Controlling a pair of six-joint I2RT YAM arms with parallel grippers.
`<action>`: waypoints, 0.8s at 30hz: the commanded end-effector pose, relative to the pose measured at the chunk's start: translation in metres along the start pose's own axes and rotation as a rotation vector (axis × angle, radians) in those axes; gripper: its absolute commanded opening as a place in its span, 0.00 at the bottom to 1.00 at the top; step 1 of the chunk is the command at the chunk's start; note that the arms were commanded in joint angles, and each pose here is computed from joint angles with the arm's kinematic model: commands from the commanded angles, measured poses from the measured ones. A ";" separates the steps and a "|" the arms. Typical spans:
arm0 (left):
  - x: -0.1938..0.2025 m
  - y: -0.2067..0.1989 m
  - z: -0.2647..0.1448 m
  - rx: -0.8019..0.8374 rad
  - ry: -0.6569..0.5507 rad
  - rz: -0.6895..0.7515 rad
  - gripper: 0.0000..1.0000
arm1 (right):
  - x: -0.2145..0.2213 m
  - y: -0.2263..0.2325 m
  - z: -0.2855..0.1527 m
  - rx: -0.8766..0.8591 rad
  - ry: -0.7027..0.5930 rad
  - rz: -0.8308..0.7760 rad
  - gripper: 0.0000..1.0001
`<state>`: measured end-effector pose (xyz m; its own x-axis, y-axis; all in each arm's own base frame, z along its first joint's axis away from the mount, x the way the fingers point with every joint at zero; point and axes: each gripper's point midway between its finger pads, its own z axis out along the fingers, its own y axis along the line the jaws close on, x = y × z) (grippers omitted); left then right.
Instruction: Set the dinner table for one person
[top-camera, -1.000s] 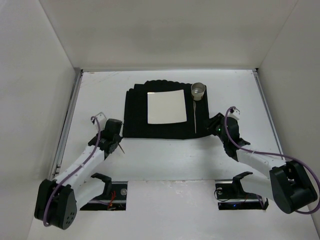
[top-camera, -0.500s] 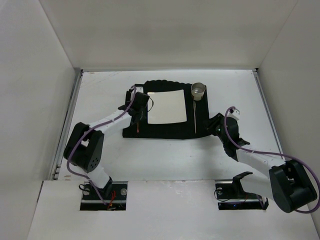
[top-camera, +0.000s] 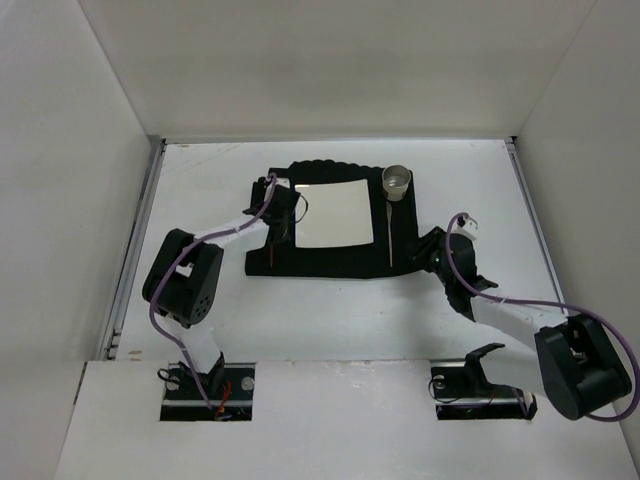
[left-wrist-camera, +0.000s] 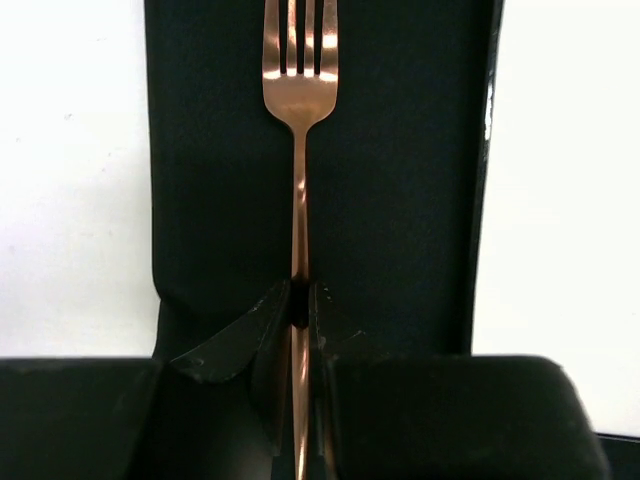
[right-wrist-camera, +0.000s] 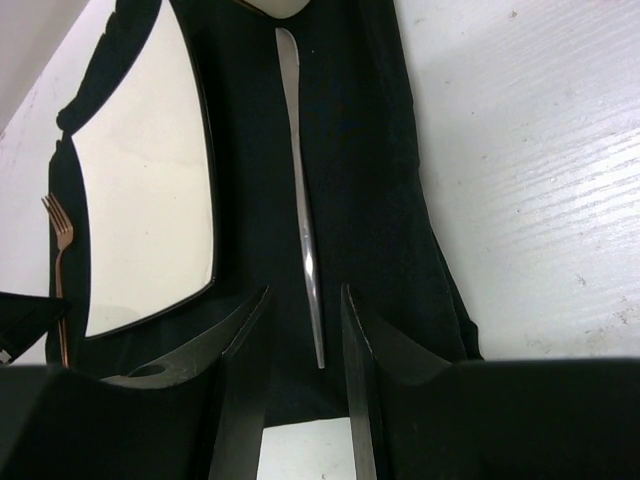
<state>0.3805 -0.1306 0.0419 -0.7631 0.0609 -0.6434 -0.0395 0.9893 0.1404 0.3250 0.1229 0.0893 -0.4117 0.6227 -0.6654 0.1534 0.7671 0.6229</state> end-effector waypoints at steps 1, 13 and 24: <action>-0.025 -0.008 0.000 0.031 -0.057 -0.002 0.07 | -0.020 0.029 0.002 -0.084 -0.063 0.003 0.38; -0.016 -0.010 0.016 0.022 -0.043 -0.011 0.09 | -0.018 0.029 0.005 -0.081 -0.054 -0.002 0.39; -0.028 -0.004 -0.019 0.050 -0.127 -0.115 0.39 | -0.022 0.028 0.001 -0.077 -0.078 0.001 0.46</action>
<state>0.3909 -0.1360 0.0344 -0.7385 0.0244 -0.6738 -0.0575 0.9934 0.0991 0.3269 0.1263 0.0894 -0.4146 0.6190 -0.6671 0.1448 0.7686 0.6232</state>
